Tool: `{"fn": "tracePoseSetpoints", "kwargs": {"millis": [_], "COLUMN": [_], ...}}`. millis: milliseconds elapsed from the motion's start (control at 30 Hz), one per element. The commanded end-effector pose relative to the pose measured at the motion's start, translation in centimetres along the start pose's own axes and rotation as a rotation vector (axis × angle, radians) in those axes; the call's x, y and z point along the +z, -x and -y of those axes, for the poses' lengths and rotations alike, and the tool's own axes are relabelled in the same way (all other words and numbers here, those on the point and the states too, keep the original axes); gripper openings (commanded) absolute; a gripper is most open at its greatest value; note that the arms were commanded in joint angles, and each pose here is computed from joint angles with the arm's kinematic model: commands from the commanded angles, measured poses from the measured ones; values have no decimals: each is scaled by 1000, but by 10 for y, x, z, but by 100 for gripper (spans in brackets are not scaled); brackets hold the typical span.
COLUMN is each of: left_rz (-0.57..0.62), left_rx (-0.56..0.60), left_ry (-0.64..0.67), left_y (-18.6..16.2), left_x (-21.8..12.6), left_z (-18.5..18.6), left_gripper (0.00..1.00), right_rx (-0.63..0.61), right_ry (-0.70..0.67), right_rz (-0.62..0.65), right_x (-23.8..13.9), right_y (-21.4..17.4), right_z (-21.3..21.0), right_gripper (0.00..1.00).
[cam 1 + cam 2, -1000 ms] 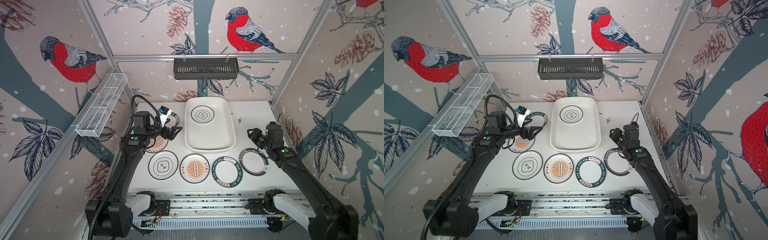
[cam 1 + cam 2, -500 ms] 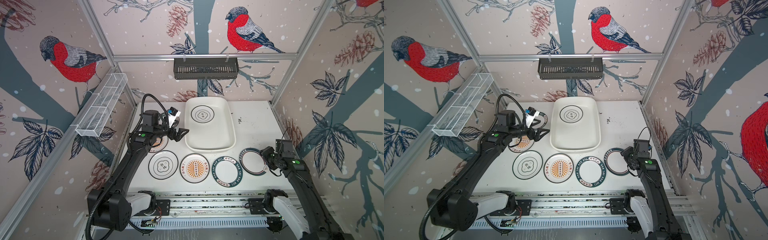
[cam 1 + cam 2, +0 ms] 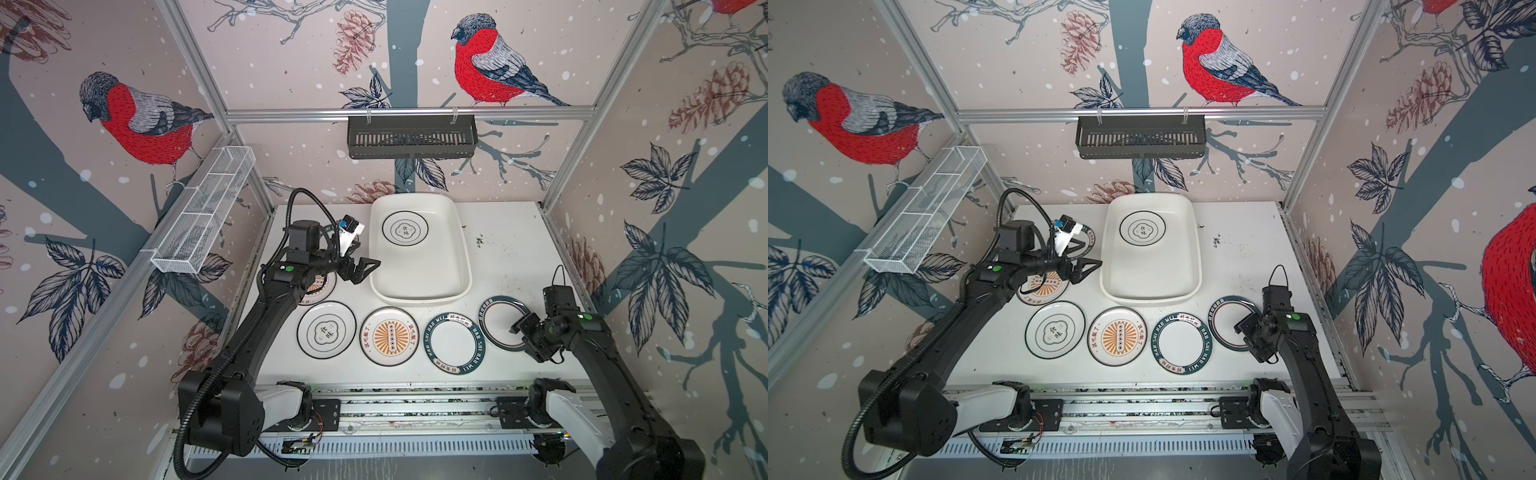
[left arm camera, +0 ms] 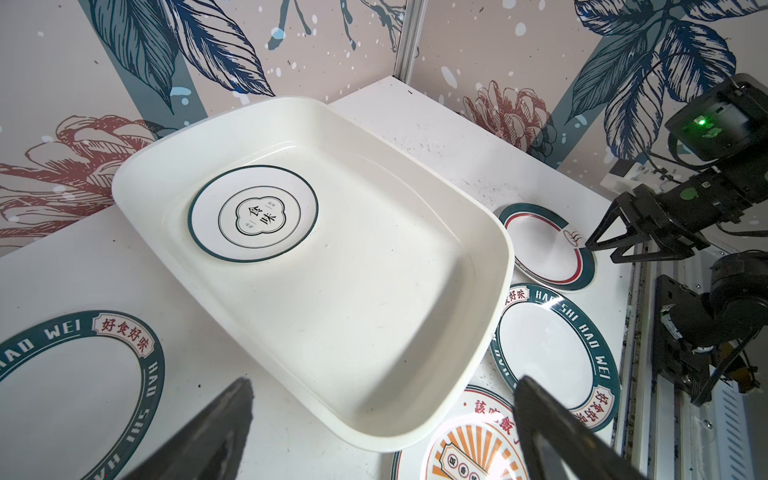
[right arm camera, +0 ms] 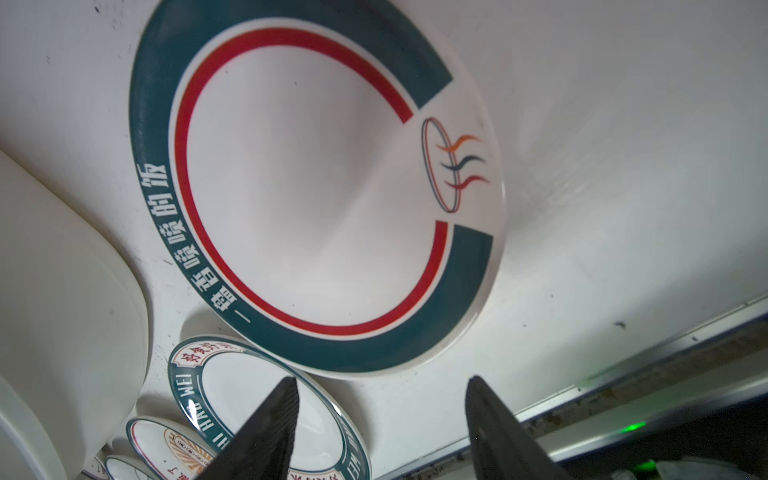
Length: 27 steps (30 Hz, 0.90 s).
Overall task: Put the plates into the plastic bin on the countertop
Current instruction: 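Move the right gripper back toward the red-and-green rimmed plate, then lower the right gripper onto the red-and-green plate rim and pinch it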
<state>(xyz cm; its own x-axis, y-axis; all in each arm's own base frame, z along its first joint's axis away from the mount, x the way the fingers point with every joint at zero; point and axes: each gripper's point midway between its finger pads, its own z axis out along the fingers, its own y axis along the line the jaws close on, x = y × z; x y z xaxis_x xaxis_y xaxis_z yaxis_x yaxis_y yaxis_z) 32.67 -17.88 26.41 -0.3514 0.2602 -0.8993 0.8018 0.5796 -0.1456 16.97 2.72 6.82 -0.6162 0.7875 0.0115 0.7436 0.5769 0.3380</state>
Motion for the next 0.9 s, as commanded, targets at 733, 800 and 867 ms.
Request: {"fn": "tracePoseSetpoints", "kwargs": {"millis": [733, 800, 867], "left_rz": [45, 45, 48], "left_rx": [26, 22, 22], "left_ry": [-19, -20, -19], "left_y": [12, 12, 13], "left_x": [3, 3, 4], "left_z": [1, 1, 1], "left_gripper": [97, 97, 97], "right_rx": [64, 68, 70], "right_ry": [78, 99, 117], "right_rz": [-58, -45, -43], "right_x": [34, 34, 36], "right_y": [-13, -11, -11], "right_z": [3, 0, -1], "right_gripper": [61, 60, 59]}}
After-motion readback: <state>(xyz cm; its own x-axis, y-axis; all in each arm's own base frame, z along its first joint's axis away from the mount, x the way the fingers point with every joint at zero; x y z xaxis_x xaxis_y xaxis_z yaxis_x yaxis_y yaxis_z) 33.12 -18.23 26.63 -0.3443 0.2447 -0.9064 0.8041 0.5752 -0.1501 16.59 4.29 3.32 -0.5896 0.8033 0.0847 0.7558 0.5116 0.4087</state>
